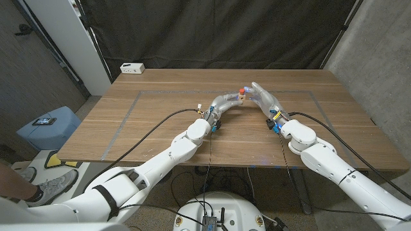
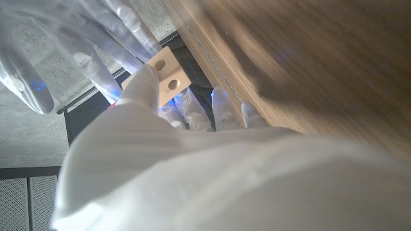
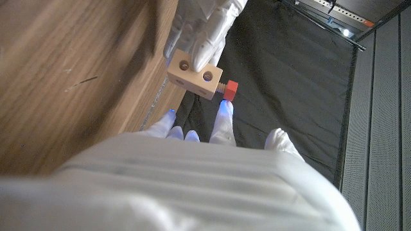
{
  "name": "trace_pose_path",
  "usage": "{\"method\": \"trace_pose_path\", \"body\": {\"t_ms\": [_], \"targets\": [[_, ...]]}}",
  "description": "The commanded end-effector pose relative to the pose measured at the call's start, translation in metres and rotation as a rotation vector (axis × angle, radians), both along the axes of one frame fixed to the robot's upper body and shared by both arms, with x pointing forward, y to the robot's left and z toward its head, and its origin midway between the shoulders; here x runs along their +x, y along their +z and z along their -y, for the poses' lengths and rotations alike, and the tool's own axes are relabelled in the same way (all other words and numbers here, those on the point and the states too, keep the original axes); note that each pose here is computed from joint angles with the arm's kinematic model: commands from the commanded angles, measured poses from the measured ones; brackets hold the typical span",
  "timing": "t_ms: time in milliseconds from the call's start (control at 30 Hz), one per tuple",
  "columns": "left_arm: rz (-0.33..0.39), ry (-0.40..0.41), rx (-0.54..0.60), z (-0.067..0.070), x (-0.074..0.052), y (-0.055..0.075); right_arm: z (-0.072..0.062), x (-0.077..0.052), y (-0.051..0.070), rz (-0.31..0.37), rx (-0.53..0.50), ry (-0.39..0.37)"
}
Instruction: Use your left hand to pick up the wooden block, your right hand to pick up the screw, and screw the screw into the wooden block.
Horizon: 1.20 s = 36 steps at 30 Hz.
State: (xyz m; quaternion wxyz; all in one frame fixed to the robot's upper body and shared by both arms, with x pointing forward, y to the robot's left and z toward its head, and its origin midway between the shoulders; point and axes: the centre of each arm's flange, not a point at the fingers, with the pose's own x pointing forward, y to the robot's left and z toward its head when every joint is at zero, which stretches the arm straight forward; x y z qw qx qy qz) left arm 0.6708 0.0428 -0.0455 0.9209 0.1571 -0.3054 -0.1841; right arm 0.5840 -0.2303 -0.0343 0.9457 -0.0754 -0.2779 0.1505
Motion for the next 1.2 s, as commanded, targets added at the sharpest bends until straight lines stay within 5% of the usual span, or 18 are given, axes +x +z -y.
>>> {"method": "trace_pose_path", "body": {"t_ms": [33, 1200], "targets": [[-0.004, 0.0, 0.002, 0.0012, -0.0019, -0.0029, -0.0025, 0.0015, 0.0023, 0.01, -0.01, 0.023], [-0.01, 0.002, 0.0, 0.0029, 0.0035, -0.001, -0.0015, 0.0069, 0.0023, -0.01, -0.02, 0.035]]}}
